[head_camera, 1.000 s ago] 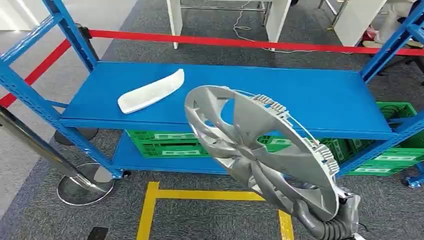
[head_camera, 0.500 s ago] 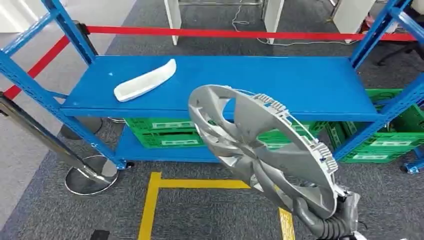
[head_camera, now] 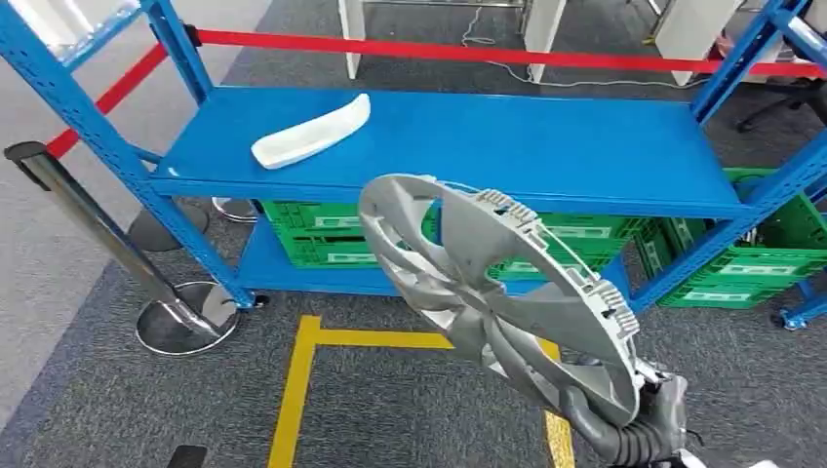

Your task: Take the parts from the cabinet and place them on the table.

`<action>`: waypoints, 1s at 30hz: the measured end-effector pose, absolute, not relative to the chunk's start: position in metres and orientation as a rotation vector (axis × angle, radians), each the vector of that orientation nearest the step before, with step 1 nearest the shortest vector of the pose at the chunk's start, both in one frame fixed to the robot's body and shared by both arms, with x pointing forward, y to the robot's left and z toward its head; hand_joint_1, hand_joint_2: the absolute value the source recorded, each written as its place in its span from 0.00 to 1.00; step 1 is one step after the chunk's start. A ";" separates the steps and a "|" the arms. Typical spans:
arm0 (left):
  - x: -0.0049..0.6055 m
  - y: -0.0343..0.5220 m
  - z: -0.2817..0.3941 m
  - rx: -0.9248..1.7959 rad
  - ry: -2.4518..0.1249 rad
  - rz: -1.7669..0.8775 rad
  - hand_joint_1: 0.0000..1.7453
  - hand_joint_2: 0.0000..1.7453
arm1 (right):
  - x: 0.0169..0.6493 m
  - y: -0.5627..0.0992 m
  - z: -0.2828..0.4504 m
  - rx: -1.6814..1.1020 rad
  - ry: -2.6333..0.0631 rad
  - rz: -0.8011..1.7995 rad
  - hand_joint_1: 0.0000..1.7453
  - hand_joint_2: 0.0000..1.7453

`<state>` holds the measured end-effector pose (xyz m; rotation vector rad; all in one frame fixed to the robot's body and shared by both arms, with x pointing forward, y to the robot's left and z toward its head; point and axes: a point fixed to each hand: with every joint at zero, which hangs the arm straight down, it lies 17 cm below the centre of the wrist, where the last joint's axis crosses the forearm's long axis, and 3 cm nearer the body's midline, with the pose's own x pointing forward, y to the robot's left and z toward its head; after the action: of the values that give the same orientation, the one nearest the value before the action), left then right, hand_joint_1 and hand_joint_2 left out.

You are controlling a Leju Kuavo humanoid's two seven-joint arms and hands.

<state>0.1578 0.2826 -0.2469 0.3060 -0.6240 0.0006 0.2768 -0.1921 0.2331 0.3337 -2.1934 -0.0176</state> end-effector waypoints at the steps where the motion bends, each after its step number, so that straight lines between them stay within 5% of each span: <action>1: 0.158 0.283 -0.247 0.306 -0.624 0.001 0.00 1.00 | 0.277 -0.192 0.232 0.334 -2.191 -0.015 1.00 1.00; 12: 0.154 0.281 -0.247 0.306 -0.624 0.031 0.00 1.00 | 0.290 -0.196 0.217 0.100 -2.160 0.051 1.00 1.00; 30: 0.155 0.279 -0.247 0.302 -0.628 0.026 0.00 1.00 | 0.290 -0.181 0.212 0.149 -2.153 0.072 1.00 1.00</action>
<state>0.1551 0.2792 -0.2466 0.3020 -0.6281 0.0257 0.2901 -0.1815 0.2121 0.1487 -2.1530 0.0716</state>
